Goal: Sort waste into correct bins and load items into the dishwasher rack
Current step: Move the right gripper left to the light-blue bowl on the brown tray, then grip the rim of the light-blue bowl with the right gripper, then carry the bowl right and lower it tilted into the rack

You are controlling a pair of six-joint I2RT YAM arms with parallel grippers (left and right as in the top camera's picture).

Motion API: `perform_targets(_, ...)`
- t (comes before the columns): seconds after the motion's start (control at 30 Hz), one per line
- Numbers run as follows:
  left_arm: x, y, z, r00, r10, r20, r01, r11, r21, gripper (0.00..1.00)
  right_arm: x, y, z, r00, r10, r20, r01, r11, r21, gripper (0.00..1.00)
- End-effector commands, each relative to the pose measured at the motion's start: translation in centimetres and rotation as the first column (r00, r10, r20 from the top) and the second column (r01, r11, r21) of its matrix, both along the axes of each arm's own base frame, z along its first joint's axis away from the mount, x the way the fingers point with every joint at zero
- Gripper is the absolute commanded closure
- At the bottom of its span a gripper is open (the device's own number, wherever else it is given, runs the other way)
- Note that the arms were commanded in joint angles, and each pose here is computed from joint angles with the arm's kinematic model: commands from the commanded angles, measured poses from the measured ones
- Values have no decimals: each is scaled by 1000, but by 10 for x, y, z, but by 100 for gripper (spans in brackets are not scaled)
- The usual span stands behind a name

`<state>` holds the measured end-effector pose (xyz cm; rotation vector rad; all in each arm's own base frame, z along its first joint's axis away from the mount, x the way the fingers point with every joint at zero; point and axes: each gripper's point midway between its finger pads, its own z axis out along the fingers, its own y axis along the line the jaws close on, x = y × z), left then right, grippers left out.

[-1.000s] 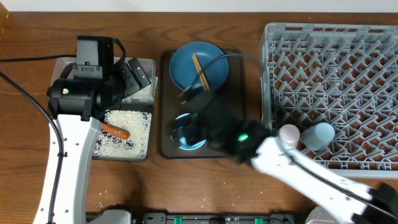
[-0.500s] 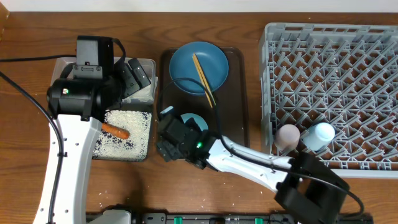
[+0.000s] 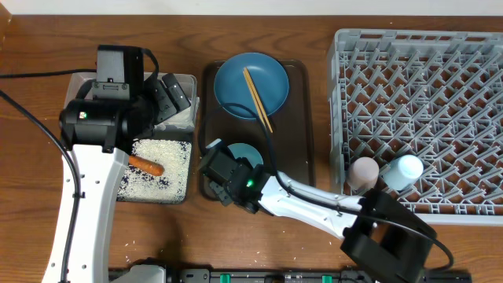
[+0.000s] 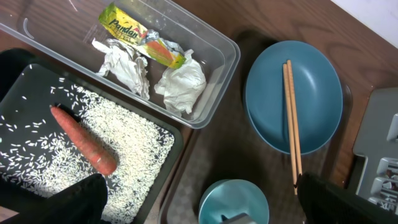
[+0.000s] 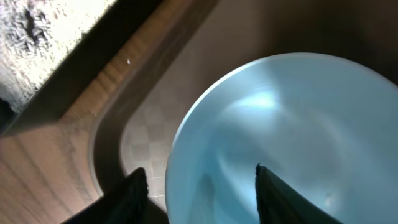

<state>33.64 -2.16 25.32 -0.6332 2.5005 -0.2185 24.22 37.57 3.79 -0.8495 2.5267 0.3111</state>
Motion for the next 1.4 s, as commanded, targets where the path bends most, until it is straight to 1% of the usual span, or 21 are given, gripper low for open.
perform_targets(0.0,-1,4,-2,1000,8,-8,-8,1000,18,0,-5,5,-8,1000,16,-11,-17,1000,-12,53)
perform_targets(0.07,-1,4,-2,1000,8,-7,-8,1000,18,0,-5,5,-8,1000,16,-11,-17,1000,-12,53)
perform_targets(0.13,-1,4,-2,1000,8,-8,-8,1000,18,0,-5,5,-8,1000,16,-11,-17,1000,-13,56)
perform_targets(0.2,-1,4,-2,1000,8,-7,-8,1000,18,0,-6,4,-8,1000,16,-13,-17,1000,-17,67)
perform_targets(0.33,-1,4,-2,1000,8,-8,-8,1000,18,1,-6,3,-9,1000,17,-15,-17,1000,-21,82)
perform_targets(0.4,-1,4,-2,1000,8,-8,-8,1000,18,1,-6,4,-9,1000,16,-14,-17,1000,-20,92)
perform_targets(0.5,-1,4,-2,1000,8,-8,-8,1000,18,0,-6,4,-9,1000,16,-14,-17,1000,-20,99)
perform_targets(0.73,-1,4,-2,1000,8,-8,-8,1000,18,1,-5,4,-4,1000,15,-10,-16,1000,-12,99)
perform_targets(0.87,-1,4,-2,1000,8,-7,-8,1000,18,1,-4,2,21,999,30,17,-30,999,14,99)
perform_targets(0.97,-1,4,-2,1000,8,-8,-8,1000,18,1,1,-5,56,997,40,61,-43,998,51,99)
perform_targets(1.07,-1,4,-2,1000,8,-8,-8,1000,18,1,5,-20,101,993,29,113,-41,994,104,99)
perform_targets(1.2,-1,4,-2,1000,8,-8,-8,1000,18,1,6,-53,159,987,7,158,-36,983,179,99)
perform_targets(1.37,-1,4,-2,1000,8,-8,-8,1000,18,1,1,-105,225,984,10,179,-69,943,325,99)
